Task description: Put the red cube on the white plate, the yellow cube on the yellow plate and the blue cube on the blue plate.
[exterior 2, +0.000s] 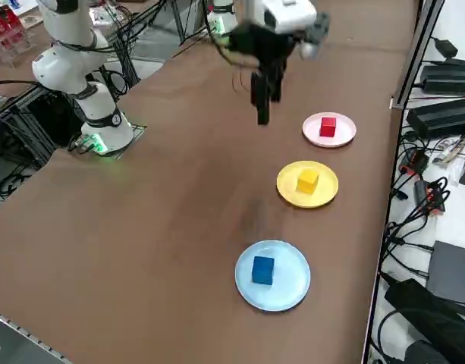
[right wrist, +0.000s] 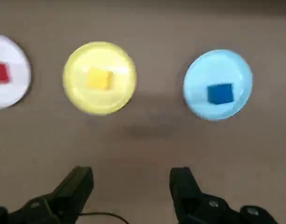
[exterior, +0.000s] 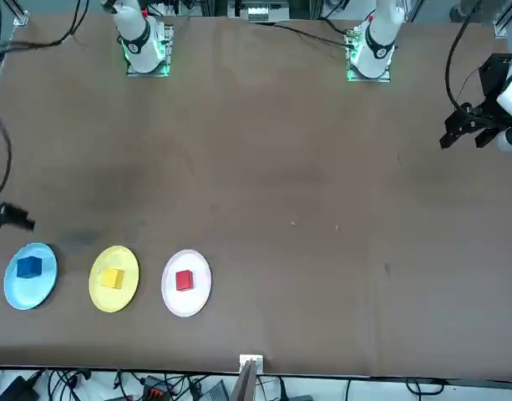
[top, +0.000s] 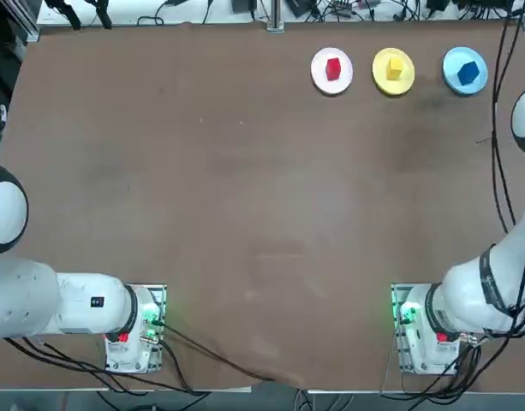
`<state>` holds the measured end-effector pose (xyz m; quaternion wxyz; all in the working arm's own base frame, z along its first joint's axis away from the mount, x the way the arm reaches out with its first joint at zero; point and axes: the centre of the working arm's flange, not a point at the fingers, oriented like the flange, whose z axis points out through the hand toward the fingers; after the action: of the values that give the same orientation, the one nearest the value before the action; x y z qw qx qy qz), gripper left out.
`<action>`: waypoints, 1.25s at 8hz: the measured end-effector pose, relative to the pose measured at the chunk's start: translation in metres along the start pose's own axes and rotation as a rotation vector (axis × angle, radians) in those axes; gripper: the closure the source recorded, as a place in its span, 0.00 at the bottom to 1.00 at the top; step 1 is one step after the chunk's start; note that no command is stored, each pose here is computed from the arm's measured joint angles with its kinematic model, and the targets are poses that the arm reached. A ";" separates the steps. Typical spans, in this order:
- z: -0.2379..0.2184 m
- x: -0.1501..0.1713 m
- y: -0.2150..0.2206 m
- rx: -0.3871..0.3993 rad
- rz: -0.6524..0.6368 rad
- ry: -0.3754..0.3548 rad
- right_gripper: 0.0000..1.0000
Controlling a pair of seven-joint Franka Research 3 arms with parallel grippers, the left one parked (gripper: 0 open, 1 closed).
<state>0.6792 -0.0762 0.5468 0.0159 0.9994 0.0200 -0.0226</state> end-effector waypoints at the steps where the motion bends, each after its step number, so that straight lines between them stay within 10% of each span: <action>1: -0.016 -0.013 -0.013 0.044 -0.013 -0.022 0.00; 5: -0.033 -0.043 -0.028 0.089 0.027 -0.094 0.00; 10: -0.018 -0.118 -0.056 -0.003 -0.008 0.042 0.00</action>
<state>0.5600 -0.0238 0.5689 0.0168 0.9996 0.0242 -0.0014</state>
